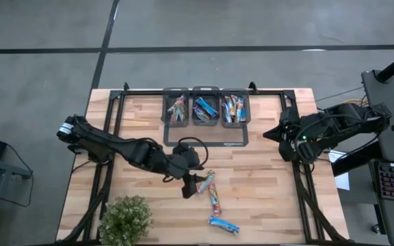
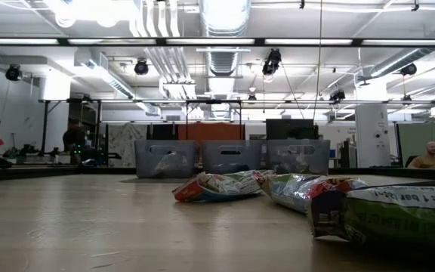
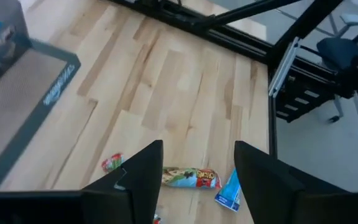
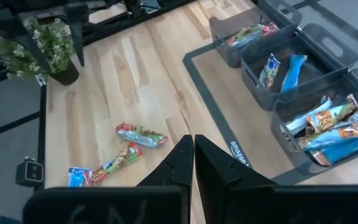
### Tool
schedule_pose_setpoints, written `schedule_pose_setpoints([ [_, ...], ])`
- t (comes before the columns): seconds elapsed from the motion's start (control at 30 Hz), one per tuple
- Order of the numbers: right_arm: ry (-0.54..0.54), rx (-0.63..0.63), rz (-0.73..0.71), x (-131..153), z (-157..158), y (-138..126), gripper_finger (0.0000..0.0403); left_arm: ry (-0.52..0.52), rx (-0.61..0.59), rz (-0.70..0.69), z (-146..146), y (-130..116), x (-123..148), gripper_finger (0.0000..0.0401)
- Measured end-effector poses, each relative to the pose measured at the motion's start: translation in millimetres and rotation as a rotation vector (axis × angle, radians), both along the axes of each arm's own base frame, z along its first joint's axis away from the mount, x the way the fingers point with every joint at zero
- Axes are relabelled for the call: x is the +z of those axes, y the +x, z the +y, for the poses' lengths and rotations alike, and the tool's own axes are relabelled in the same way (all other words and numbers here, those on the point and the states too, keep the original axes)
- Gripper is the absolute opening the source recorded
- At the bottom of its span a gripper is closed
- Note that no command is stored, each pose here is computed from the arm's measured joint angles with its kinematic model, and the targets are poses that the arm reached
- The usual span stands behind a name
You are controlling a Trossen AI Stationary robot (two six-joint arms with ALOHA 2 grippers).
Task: Pick and place Granola Bars by type
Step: Put the red granola bar into the left black bin
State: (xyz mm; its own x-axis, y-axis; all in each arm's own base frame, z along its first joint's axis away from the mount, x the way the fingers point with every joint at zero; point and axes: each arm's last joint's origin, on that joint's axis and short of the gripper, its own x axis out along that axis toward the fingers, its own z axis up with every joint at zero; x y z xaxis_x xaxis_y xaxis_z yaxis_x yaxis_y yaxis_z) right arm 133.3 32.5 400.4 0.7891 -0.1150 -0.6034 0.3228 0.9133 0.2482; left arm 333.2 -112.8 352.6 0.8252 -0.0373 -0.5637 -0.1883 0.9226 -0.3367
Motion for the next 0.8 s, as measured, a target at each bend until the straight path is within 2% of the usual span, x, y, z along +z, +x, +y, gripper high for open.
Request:
schedule_pose_setpoints([
  [0.3,-0.030,0.018,0.008,-0.7,0.9,3.0,0.0008,-0.090,0.079,0.125,-8.5,30.4,-42.3,0.0188],
  [0.47,-0.040,0.021,0.019,-1.9,1.7,5.8,0.0008,-0.151,0.146,0.202,-2.5,46.6,-60.5,0.0188],
  [0.8,-0.058,0.028,0.042,-4.4,2.8,9.1,0.0008,-0.209,0.149,0.222,22.3,60.6,-62.7,0.0188],
])
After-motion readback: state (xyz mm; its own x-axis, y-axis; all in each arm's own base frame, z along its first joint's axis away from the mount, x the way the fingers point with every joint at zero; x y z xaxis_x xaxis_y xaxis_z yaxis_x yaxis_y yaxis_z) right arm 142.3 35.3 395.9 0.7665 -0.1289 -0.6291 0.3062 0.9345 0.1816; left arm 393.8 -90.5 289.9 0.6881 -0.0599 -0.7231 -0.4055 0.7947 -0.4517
